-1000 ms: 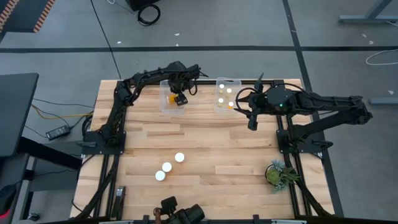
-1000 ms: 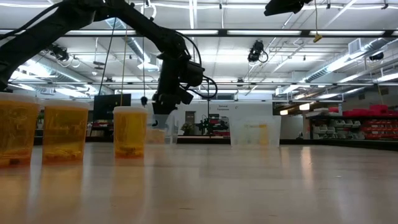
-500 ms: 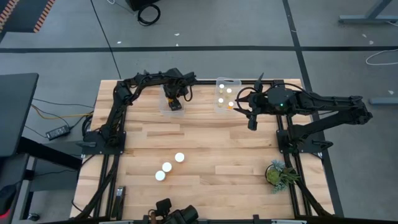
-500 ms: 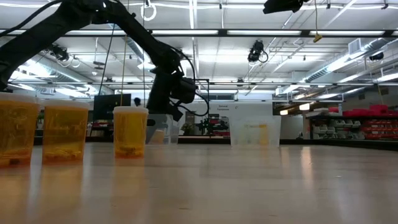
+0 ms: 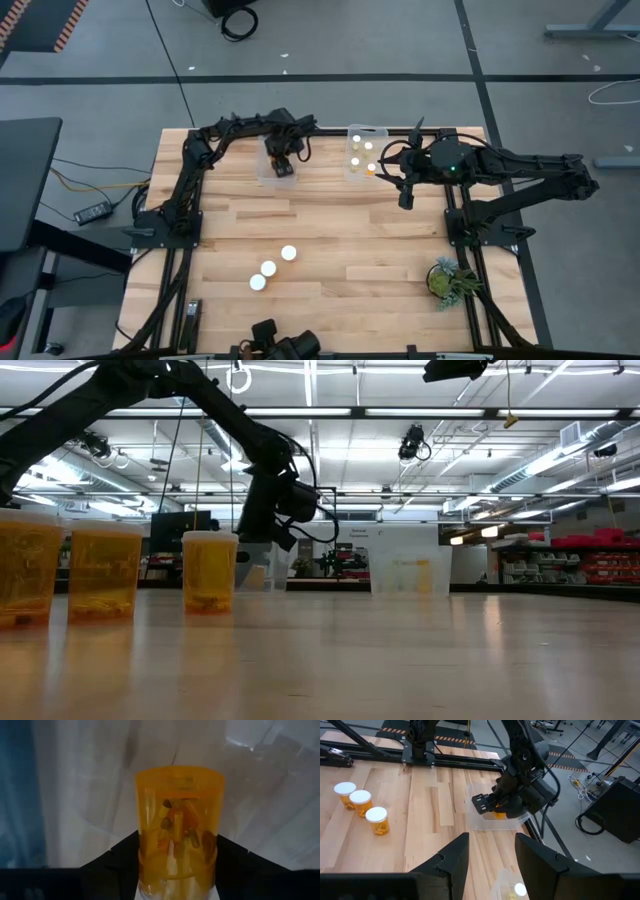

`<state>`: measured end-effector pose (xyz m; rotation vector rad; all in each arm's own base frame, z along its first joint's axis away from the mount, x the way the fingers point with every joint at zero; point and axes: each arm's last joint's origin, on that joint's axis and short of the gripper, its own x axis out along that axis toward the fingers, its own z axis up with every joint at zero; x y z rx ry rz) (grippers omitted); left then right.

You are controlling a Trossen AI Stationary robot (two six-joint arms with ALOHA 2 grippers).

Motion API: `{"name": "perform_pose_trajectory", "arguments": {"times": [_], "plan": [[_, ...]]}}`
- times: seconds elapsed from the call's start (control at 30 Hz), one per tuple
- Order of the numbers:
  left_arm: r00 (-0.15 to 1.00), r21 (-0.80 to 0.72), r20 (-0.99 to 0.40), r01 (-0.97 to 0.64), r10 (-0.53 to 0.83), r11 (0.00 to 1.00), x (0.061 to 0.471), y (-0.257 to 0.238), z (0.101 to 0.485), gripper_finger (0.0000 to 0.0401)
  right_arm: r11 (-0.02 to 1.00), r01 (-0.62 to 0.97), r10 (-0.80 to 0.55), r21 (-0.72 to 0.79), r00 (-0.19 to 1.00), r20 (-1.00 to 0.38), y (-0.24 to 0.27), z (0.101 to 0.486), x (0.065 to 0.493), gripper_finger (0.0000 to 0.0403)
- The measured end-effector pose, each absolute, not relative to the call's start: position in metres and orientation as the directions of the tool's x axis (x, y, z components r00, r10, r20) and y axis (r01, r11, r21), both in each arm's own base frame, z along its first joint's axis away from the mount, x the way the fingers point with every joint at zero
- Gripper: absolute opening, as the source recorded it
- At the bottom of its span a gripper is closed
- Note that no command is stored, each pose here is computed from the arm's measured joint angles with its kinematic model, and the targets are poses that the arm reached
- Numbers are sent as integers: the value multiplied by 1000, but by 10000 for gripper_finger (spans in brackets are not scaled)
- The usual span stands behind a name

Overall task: Pick and place medicine bottles into bin by pill shape (circle, oval)
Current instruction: Put the top big orange pill bottle into the left transparent bin

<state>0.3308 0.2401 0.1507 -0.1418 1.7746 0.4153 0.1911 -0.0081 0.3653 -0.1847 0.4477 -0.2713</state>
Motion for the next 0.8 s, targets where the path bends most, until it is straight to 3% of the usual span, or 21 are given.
{"name": "perform_pose_trajectory", "arguments": {"times": [0.3, 0.5, 0.7, 0.8], "plan": [[-233, 213, -963, -332, 138, 919, 346, 235, 196, 215, 934, 203, -310, -293, 869, -386, -11, 353, 196, 166], [-188, 177, -975, -355, 115, 918, 358, 221, 235, 206, 886, 208, -336, -414, 903, -266, -32, 318, 209, 166], [-84, 155, -987, -313, 135, 937, 377, 193, 274, 211, 952, 31, -100, -306, 972, -212, -69, 306, 202, 164], [-2, 166, -985, -264, 172, 950, 387, 177, 295, 209, 965, 4, -50, -262, 984, -169, -83, 301, 196, 163]]}}
